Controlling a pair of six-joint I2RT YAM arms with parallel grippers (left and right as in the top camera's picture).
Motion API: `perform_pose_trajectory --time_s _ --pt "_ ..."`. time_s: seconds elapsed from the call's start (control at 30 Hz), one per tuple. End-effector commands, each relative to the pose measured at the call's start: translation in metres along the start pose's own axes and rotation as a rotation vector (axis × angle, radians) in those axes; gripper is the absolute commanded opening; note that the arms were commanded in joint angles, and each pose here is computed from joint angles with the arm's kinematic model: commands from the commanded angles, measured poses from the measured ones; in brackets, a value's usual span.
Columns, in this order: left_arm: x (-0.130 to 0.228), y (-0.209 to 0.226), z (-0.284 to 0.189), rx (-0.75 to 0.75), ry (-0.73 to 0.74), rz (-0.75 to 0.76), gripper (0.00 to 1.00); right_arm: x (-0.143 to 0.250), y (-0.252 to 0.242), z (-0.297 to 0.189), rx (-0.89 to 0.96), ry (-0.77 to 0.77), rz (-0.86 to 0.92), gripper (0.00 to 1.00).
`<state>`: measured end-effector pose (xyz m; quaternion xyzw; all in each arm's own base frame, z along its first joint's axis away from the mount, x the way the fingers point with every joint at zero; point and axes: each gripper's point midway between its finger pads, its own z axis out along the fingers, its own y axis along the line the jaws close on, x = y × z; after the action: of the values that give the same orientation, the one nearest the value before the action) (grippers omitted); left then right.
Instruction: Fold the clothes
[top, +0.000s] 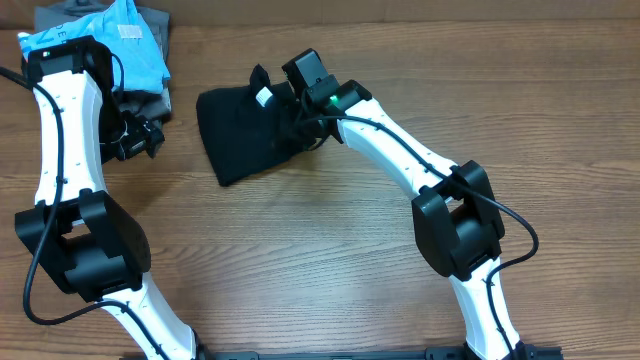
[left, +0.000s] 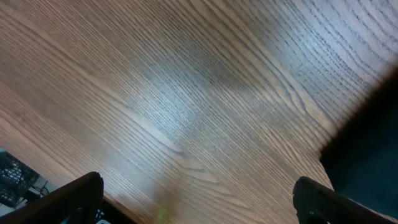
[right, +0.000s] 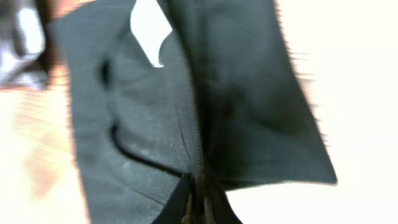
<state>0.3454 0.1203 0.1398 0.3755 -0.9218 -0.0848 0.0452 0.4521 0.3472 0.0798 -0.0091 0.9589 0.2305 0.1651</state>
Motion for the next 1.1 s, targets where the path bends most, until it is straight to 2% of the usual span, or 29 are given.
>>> perform_pose_trajectory --time_s 0.0,0.03,0.1,0.17,0.2,0.33,0.37,0.6,0.73,0.87,1.07 --pt "0.001 -0.003 -0.001 0.005 -0.004 0.023 1.0 -0.001 -0.041 0.012 0.126 -0.016 0.018 0.11" --pt "0.002 -0.004 -0.001 0.009 -0.001 0.023 1.0 0.003 -0.048 0.017 0.14 -0.007 0.022 0.18" --pt "0.004 -0.006 -0.001 0.024 0.01 0.028 1.0 0.007 -0.06 0.024 0.171 0.002 0.029 0.42" --pt "0.004 -0.007 0.0 0.029 0.013 0.035 1.0 0.006 -0.067 0.023 0.193 0.003 0.032 0.49" --pt "0.004 -0.007 0.0 0.028 0.013 0.035 1.0 0.005 -0.069 0.02 0.197 0.004 0.035 0.56" --pt "0.009 -0.015 0.001 0.073 0.038 0.093 1.0 -0.007 -0.073 -0.002 0.212 0.005 0.061 0.94" --pt "0.013 -0.021 0.003 0.107 0.056 0.132 1.0 -0.011 -0.075 -0.01 0.216 0.004 0.07 1.0" --pt "0.039 -0.068 0.031 0.313 0.142 0.351 1.0 -0.041 -0.087 -0.084 0.21 -0.053 0.174 1.0" --pt "0.057 -0.107 0.053 0.481 0.162 0.441 1.0 -0.049 -0.086 -0.12 0.119 -0.047 0.181 1.0" --pt "0.066 -0.139 0.067 0.59 0.132 0.486 1.0 -0.048 -0.093 -0.141 0.068 -0.012 0.157 1.0" --pt "0.056 -0.164 0.076 0.639 0.029 0.525 1.0 -0.039 -0.127 -0.154 0.12 0.045 0.193 1.0"
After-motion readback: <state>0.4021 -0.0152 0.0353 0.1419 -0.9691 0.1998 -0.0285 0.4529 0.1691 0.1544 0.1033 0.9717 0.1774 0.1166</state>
